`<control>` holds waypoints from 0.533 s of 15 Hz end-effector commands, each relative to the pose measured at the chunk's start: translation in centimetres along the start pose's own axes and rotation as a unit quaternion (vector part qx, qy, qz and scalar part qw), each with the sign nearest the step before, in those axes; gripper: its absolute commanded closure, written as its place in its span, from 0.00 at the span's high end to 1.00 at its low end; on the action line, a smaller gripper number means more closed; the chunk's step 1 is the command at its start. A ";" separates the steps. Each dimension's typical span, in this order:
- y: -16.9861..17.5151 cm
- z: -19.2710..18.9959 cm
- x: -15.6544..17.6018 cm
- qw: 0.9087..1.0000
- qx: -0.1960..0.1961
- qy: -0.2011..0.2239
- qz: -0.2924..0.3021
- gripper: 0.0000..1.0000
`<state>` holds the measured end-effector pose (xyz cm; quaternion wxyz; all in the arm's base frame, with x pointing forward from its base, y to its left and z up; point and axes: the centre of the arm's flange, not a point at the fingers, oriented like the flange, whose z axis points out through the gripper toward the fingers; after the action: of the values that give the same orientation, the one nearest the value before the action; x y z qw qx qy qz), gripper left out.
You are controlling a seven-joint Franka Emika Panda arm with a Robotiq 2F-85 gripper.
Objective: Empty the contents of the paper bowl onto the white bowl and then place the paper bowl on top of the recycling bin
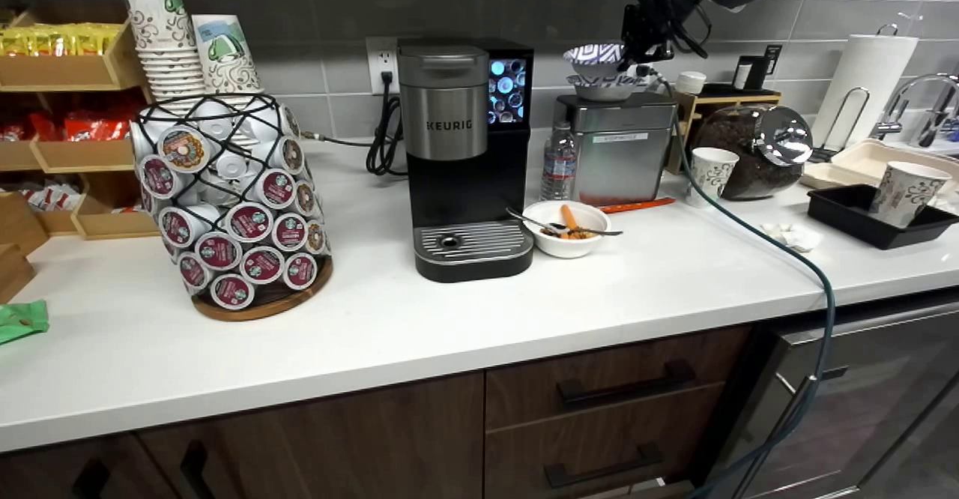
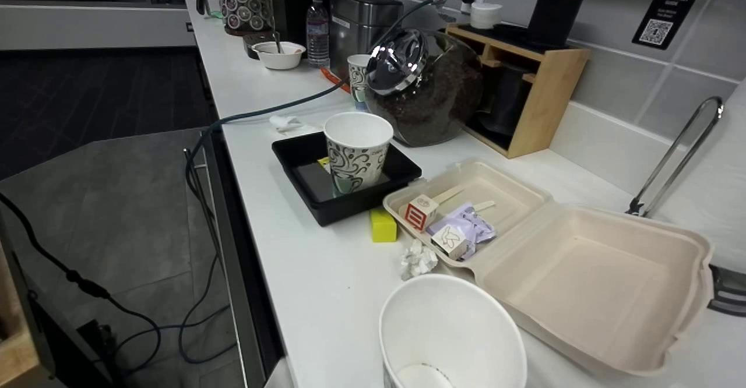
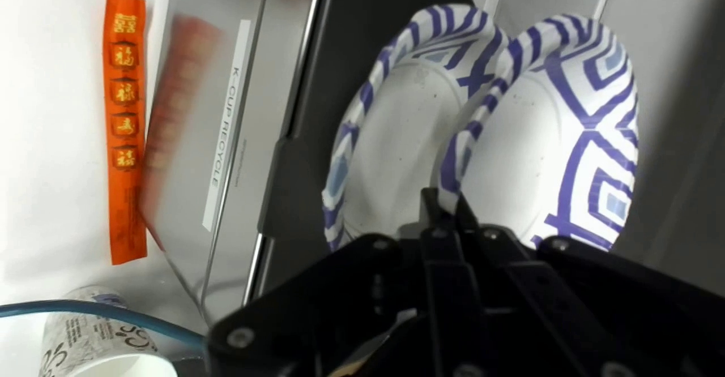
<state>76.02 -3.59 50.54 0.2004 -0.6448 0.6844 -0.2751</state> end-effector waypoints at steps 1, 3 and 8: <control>-0.5 0.0 -0.5 1.000 -0.016 -0.010 -0.001 0.01; -0.4 -0.3 -0.7 1.000 -0.013 -0.011 -0.005 0.01; -0.3 -0.3 -0.7 1.000 -0.017 -0.001 -0.004 0.01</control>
<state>76.02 -3.11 50.74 0.1963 -0.6516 0.6803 -0.2721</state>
